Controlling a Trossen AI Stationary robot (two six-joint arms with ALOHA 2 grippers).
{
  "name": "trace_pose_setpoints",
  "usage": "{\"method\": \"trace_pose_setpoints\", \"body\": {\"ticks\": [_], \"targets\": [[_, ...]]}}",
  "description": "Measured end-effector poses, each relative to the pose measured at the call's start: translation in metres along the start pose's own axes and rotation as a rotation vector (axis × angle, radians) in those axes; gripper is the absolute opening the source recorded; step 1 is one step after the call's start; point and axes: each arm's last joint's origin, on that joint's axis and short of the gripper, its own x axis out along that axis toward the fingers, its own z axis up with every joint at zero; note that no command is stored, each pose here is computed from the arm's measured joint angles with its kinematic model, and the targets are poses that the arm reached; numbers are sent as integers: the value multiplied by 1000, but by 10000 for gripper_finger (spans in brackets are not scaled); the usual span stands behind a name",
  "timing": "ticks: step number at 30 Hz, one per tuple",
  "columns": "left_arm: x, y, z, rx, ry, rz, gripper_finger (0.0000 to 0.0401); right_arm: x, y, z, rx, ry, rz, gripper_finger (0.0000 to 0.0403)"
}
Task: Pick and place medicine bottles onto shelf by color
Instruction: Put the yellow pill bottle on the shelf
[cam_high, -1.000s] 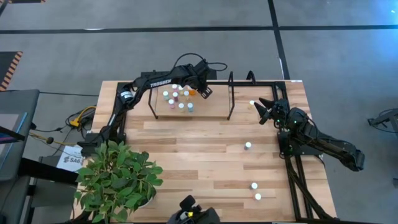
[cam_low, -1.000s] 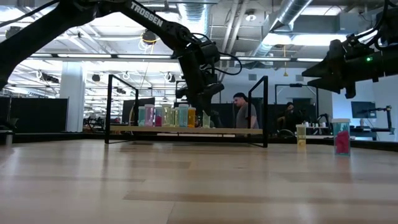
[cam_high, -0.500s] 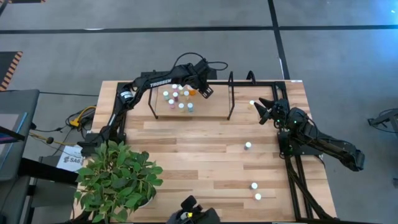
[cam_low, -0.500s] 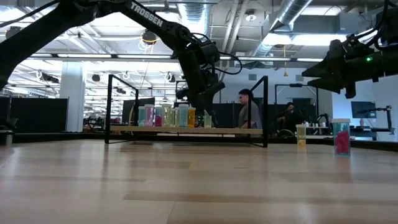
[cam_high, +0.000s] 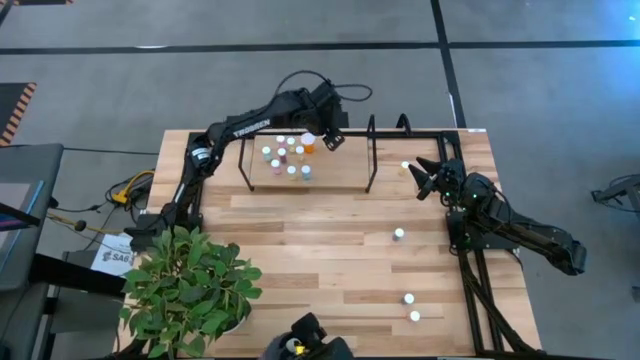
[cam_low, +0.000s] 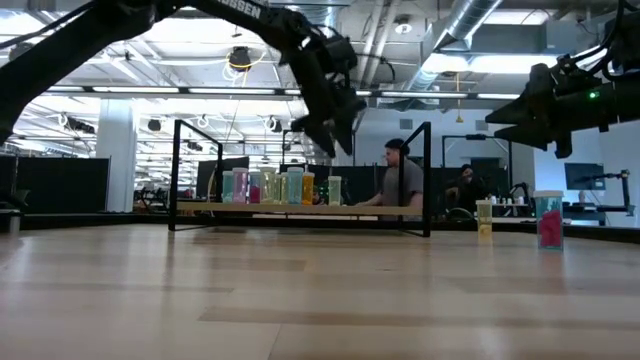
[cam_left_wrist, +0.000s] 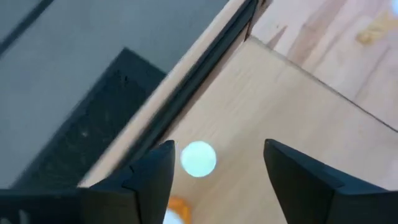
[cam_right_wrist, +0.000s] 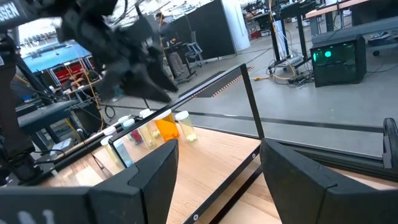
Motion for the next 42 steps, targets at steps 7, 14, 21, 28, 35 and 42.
{"method": "trace_pose_setpoints", "body": {"ticks": [7, 14, 21, 28, 35, 42], "targets": [[-78, 38, 15, 60, -92, -31, 237, 0, 0, 0, 0, 1, 0, 249], [-131, 89, -2, -13, -104, -57, 237, 0, 0, 0, 0, 0, 0, 249], [-142, 97, -40, -73, -164, -32, 228, 0, 0, 0, 0, 0, 0, 249], [-138, 84, -99, -171, -453, -8, 216, 0, 0, 0, 0, 0, 0, 249], [-133, 69, -154, -240, -687, 73, 215, 0, 0, 0, 0, 0, 0, 249], [-132, 56, -202, -191, -1023, 155, 215, 0, 0, 0, 0, 0, 1, 249]]}}
